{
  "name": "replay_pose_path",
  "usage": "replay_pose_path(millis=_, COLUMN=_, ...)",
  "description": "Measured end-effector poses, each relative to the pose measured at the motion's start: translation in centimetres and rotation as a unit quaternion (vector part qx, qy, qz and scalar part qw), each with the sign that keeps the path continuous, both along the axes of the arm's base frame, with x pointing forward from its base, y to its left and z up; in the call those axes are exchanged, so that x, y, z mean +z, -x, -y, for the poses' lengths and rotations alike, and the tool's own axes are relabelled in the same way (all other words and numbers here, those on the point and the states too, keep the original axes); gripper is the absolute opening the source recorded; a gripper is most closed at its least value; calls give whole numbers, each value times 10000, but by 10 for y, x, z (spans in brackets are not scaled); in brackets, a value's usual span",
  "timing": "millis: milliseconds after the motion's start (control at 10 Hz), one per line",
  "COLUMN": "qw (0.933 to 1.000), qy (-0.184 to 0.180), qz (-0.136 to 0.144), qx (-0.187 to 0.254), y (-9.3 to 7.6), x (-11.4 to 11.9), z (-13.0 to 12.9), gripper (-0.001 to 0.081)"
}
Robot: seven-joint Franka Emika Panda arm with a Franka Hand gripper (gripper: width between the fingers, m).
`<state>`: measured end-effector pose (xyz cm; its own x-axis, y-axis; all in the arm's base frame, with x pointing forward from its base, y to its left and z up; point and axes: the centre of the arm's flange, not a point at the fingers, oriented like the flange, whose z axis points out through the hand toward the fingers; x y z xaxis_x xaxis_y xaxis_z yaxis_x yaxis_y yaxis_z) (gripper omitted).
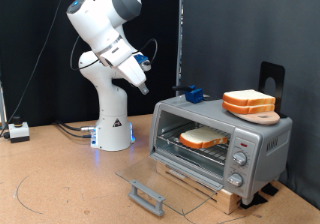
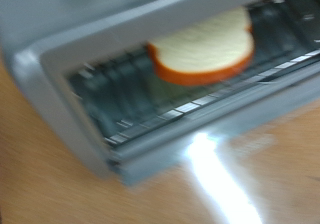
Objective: Make a piece of toast with the oven
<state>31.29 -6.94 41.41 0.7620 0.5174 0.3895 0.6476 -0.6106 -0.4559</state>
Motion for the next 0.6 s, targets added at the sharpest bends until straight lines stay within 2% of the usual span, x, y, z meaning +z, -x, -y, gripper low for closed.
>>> replay_pose_path(millis=100, qw=9980, qy=-164, qz=-574, qx=-208, y=-1, x=1, z=-1, gripper=809)
replay_pose_path(millis=200, qw=9926, qy=-373, qz=-1048, qx=-491, y=-6, x=1, z=3, gripper=809)
replay_pose_path(millis=300, qw=9831, qy=-633, qz=-1512, qx=-813, y=-12, x=-2, z=11, gripper=809)
replay_pose_path(millis=400, qw=9697, qy=-909, qz=-1944, qx=-1167, y=-17, x=-7, z=22, gripper=809)
replay_pose_path(millis=600, qw=9342, qy=-1285, qz=-2757, qx=-1864, y=-25, x=-19, z=44, gripper=809)
